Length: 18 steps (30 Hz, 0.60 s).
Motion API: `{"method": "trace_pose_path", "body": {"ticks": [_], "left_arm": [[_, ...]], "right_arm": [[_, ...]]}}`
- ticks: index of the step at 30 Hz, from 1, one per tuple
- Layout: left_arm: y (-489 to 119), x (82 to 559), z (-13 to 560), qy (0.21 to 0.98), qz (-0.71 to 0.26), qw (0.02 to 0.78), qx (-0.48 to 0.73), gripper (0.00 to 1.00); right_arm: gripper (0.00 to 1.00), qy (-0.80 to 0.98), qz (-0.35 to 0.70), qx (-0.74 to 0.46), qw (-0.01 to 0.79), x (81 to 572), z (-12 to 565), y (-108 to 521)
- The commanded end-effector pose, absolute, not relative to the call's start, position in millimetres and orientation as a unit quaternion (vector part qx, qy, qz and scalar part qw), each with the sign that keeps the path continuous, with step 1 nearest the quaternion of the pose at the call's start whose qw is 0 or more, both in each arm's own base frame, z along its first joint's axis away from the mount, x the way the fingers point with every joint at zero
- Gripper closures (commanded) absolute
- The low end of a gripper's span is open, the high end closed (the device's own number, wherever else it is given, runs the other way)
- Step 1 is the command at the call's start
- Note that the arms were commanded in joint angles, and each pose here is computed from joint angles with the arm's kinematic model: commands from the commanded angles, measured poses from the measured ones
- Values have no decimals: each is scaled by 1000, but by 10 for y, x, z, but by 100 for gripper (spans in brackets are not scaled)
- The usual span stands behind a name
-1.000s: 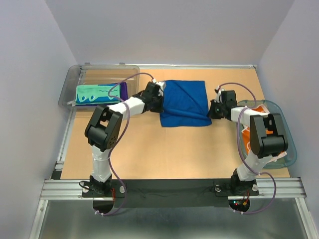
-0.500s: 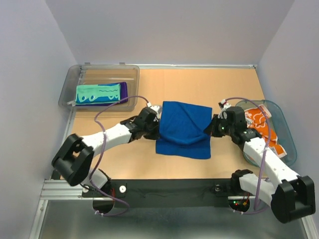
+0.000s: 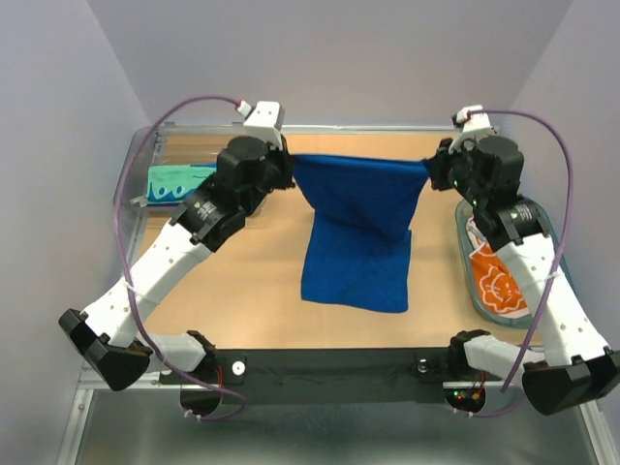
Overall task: Fold and stack the towels
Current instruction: Flatten out the crumpled towel
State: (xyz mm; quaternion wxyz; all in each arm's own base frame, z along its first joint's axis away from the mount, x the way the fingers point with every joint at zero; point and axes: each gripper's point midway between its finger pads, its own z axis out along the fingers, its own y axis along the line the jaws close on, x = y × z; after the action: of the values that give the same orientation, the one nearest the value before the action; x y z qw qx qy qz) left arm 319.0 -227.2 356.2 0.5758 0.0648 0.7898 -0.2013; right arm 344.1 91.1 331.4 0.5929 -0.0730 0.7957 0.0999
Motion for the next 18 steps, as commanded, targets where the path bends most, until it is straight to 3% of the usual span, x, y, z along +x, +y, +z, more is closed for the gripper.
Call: {"method": "trace_pose_path", "body": {"ticks": [1, 5, 11, 18], "left_arm": [[-1889, 3344, 4314, 744, -121, 656, 48, 100], [-1748, 3220, 5034, 687, -125, 713, 56, 100], [-1680, 2883, 5546, 629, -148, 754, 116, 100], [-1441, 1990, 6366, 497, -228, 818, 178, 100]], "right_arm": [[100, 737, 7, -98, 668, 3574, 4119, 659], [99, 689, -23, -140, 710, 3558, 4657, 647], [99, 614, -12, -204, 762, 3196, 5272, 766], [99, 507, 19, -247, 826, 2440, 6045, 852]]}}
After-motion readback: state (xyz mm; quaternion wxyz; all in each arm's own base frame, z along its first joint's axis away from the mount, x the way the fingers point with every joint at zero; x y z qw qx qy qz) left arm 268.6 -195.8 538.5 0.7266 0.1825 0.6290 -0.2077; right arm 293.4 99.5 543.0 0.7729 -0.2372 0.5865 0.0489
